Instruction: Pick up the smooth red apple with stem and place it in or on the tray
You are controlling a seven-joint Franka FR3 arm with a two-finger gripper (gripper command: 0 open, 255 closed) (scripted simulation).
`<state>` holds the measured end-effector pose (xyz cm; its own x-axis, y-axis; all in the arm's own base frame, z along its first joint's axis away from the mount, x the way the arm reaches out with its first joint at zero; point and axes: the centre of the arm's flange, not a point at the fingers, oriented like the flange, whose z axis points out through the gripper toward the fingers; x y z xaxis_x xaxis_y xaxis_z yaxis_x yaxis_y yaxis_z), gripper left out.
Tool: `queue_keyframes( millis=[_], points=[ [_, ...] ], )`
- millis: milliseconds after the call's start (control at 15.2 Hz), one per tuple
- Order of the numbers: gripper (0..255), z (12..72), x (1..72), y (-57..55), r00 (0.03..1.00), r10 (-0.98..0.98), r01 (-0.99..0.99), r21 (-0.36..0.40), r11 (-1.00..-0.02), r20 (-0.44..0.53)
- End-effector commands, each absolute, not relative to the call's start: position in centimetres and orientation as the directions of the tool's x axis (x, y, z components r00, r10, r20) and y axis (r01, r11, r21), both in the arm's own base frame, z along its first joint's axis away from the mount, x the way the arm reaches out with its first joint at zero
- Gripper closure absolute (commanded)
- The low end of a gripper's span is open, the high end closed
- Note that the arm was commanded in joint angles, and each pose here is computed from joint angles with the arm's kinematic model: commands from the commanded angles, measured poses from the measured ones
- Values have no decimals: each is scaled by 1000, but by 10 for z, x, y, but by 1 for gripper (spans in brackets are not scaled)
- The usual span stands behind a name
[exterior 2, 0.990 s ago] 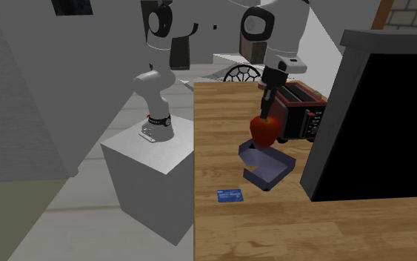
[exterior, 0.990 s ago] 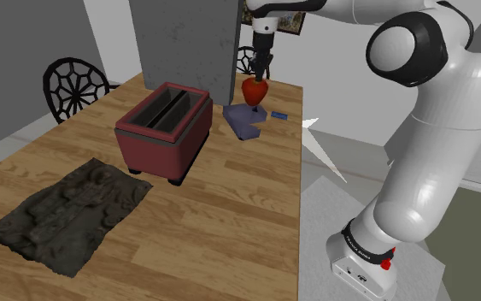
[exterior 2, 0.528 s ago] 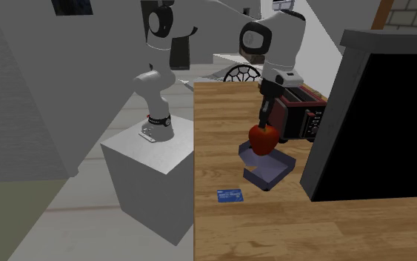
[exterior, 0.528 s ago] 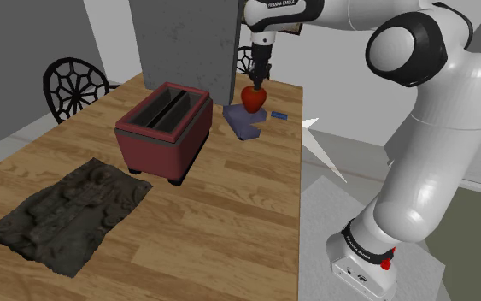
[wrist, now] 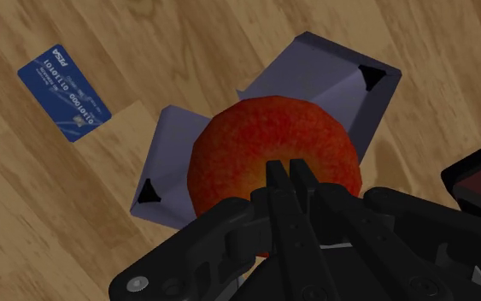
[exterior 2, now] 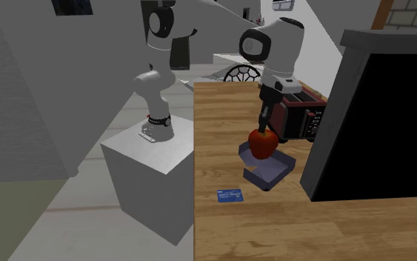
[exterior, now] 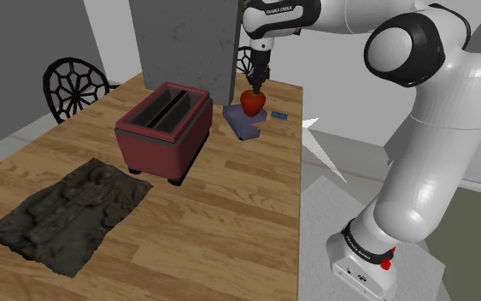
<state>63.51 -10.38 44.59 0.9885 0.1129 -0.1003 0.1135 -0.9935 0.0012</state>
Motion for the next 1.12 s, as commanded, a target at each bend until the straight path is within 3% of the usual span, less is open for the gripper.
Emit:
queue_keyframes(
  millis=[0, 66, 132, 1056],
  points=[
    [255, 446, 635, -104, 989, 113, 114, 1, -994, -100],
    [255, 446, 635, -104, 989, 113, 114, 1, -994, -100],
    [0, 446, 635, -104, 989, 113, 114, 1, -994, -100],
    [0, 496, 640, -103, 989, 113, 114, 1, -994, -100]
  ],
)
